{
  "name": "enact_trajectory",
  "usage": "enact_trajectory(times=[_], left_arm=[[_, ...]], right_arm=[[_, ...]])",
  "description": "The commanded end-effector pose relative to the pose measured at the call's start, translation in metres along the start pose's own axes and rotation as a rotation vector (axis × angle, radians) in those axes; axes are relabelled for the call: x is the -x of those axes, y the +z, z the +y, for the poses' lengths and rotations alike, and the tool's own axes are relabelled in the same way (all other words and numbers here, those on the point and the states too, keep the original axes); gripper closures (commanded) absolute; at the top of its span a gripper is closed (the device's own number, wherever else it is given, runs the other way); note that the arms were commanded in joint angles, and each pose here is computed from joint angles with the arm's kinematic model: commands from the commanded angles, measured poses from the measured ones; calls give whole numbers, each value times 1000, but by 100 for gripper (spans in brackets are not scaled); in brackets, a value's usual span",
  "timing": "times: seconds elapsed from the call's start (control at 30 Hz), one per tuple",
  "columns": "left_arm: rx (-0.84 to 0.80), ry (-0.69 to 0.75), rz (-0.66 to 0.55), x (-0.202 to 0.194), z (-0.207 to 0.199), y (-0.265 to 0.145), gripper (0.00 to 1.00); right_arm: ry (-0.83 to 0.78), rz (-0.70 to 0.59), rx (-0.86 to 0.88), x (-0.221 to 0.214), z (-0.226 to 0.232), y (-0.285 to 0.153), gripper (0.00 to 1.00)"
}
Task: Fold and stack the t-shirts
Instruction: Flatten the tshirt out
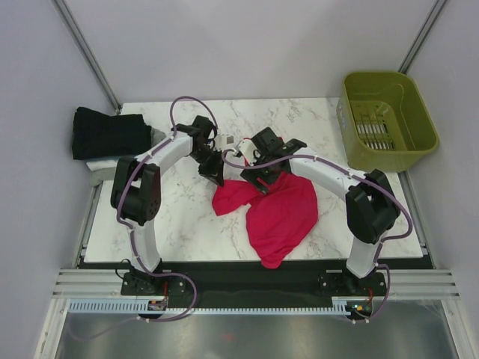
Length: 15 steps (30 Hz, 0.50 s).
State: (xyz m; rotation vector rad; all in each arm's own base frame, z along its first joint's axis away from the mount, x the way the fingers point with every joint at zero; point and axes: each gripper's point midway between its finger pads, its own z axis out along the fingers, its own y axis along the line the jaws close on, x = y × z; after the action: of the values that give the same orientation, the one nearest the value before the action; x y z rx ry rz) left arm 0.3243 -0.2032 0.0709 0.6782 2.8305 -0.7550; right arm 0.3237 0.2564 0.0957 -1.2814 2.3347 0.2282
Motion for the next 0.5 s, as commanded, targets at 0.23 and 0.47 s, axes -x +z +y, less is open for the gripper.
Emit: enact_trajectory(times=[0.23, 0.47], left_arm=[[-49, -16, -47, 11, -12, -8, 98], [-47, -16, -61, 16, -14, -12, 98]], right_arm=[[-81, 11, -23, 16, 4, 16, 20], [-135, 52, -21, -1, 8, 24, 44]])
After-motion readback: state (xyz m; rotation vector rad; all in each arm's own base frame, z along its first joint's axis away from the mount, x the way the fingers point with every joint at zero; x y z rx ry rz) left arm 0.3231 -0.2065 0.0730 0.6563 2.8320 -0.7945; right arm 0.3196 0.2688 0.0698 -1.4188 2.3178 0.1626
